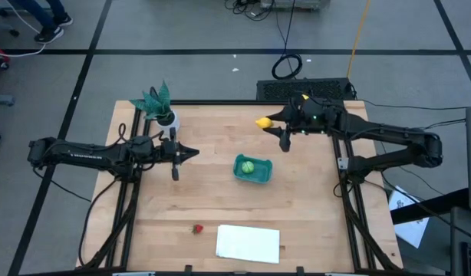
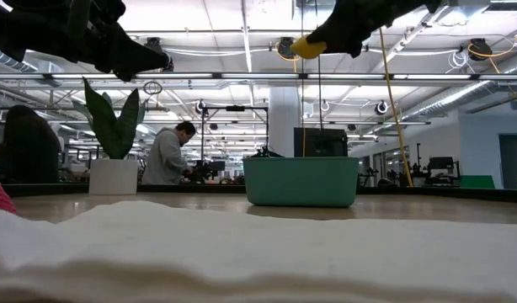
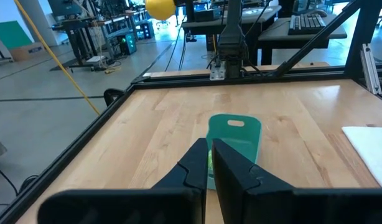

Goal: Pick and placing Produce into tupperware
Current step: Put the lemon into the bin

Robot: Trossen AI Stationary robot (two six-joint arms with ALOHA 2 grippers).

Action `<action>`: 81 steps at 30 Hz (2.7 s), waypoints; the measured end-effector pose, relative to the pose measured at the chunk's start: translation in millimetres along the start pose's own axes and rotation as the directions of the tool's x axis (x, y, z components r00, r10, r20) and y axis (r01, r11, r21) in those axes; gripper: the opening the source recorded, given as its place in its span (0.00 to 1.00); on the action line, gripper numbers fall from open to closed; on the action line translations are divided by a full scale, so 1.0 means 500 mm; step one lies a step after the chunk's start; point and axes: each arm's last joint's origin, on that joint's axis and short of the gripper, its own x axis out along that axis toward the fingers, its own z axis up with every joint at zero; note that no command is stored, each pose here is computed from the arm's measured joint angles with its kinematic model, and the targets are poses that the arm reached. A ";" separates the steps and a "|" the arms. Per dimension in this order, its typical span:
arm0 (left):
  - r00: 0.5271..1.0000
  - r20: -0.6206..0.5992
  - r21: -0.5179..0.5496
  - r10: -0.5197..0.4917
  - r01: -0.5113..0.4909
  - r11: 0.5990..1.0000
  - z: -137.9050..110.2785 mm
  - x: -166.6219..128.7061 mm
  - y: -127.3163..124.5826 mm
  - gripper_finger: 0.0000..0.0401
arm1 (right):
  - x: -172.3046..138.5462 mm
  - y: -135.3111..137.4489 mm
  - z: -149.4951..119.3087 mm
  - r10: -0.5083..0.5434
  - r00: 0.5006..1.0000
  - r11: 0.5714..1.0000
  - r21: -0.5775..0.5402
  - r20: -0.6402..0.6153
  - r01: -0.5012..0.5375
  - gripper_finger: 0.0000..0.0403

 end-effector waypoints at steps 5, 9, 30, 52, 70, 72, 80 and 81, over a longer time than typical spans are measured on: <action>1.000 -0.003 0.000 0.000 0.000 1.000 -0.001 0.000 0.000 0.06 | 0.012 -0.001 0.011 -0.004 0.995 1.000 0.002 -0.099 0.004 0.45; 1.000 -0.003 0.000 0.000 0.000 1.000 -0.001 0.000 0.000 0.06 | 0.031 -0.002 0.017 -0.005 0.985 1.000 -0.009 -0.172 0.003 0.45; 1.000 -0.003 -0.001 -0.001 0.001 1.000 -0.001 0.000 0.000 0.06 | 0.066 -0.003 0.041 0.011 0.898 0.997 -0.066 -0.440 -0.044 0.45; 1.000 -0.006 -0.003 -0.001 0.001 1.000 -0.001 0.000 0.000 0.06 | 0.181 0.040 0.030 0.122 0.643 0.967 -0.055 -0.756 -0.249 0.45; 0.999 -0.050 0.003 -0.005 0.005 1.000 -0.010 0.000 -0.001 0.06 | 0.183 0.040 0.032 0.123 0.656 0.964 -0.067 -0.745 -0.257 0.45; 0.999 -0.049 0.002 -0.004 0.005 1.000 -0.009 0.000 -0.001 0.06 | 0.183 0.040 0.032 0.128 0.655 0.961 -0.070 -0.745 -0.268 0.45; 0.999 -0.049 0.000 -0.005 0.005 1.000 -0.010 0.000 -0.001 0.06 | 0.182 0.028 0.032 0.170 0.645 0.943 -0.068 -0.745 -0.327 0.45; 0.999 -0.049 0.000 -0.005 0.005 1.000 -0.010 0.000 -0.001 0.06 | 0.181 0.028 0.031 0.180 0.639 0.934 -0.073 -0.748 -0.349 0.45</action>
